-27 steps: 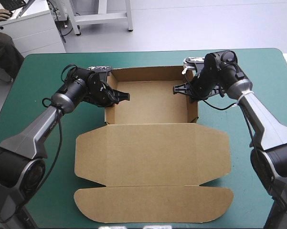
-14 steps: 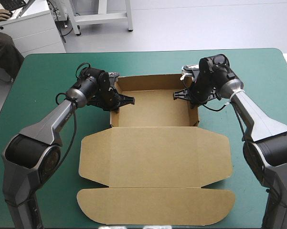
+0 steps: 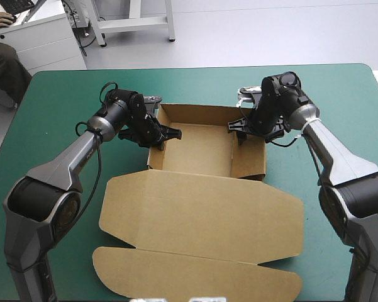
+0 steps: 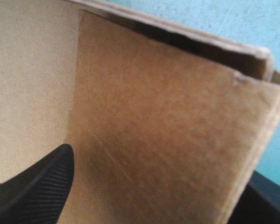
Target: Fold the box
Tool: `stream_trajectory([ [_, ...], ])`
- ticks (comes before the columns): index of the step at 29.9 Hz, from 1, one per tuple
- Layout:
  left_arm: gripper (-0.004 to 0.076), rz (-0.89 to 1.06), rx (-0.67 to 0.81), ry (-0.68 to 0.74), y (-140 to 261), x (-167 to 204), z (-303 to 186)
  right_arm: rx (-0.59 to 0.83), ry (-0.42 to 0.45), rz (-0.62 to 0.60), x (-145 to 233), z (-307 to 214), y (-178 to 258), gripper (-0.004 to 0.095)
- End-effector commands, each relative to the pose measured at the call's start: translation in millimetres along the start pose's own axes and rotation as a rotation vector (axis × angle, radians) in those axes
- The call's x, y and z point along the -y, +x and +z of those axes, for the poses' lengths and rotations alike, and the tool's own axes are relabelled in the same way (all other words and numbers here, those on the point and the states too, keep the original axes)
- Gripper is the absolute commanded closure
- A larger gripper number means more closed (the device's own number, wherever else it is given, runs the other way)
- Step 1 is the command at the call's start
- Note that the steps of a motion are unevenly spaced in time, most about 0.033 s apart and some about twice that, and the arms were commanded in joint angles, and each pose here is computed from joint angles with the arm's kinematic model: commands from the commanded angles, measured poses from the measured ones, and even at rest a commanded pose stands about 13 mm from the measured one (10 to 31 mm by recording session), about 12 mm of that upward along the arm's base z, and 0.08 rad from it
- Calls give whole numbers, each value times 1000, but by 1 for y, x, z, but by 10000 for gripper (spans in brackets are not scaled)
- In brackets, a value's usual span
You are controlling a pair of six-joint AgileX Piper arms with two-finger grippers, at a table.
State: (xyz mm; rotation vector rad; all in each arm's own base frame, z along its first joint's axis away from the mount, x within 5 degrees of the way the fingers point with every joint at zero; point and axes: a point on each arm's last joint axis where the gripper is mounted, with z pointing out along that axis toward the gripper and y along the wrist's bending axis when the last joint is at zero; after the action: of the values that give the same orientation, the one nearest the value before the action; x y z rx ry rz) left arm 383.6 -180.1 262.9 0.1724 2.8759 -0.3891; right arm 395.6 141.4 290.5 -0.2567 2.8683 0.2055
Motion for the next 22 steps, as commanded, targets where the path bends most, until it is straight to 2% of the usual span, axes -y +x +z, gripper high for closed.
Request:
stream_trajectory([
  [1, 442, 29, 82, 66, -2, 12, -31, 65, -4, 2, 1, -31, 1, 76],
  [4, 320, 37, 85, 53, -2, 11, -31, 65, -6, 15, 1, -31, 1, 76],
  [6, 279, 42, 84, 42, -2, 10, -31, 65, -7, 31, 1, -31, 1, 76],
  [15, 274, 82, 168, 17, -15, 15, -59, 75, -5, 27, 1, -36, 1, 76],
  [22, 274, 128, 221, -53, -22, 19, -109, 187, -14, 58, 14, -85, 11, 76],
])
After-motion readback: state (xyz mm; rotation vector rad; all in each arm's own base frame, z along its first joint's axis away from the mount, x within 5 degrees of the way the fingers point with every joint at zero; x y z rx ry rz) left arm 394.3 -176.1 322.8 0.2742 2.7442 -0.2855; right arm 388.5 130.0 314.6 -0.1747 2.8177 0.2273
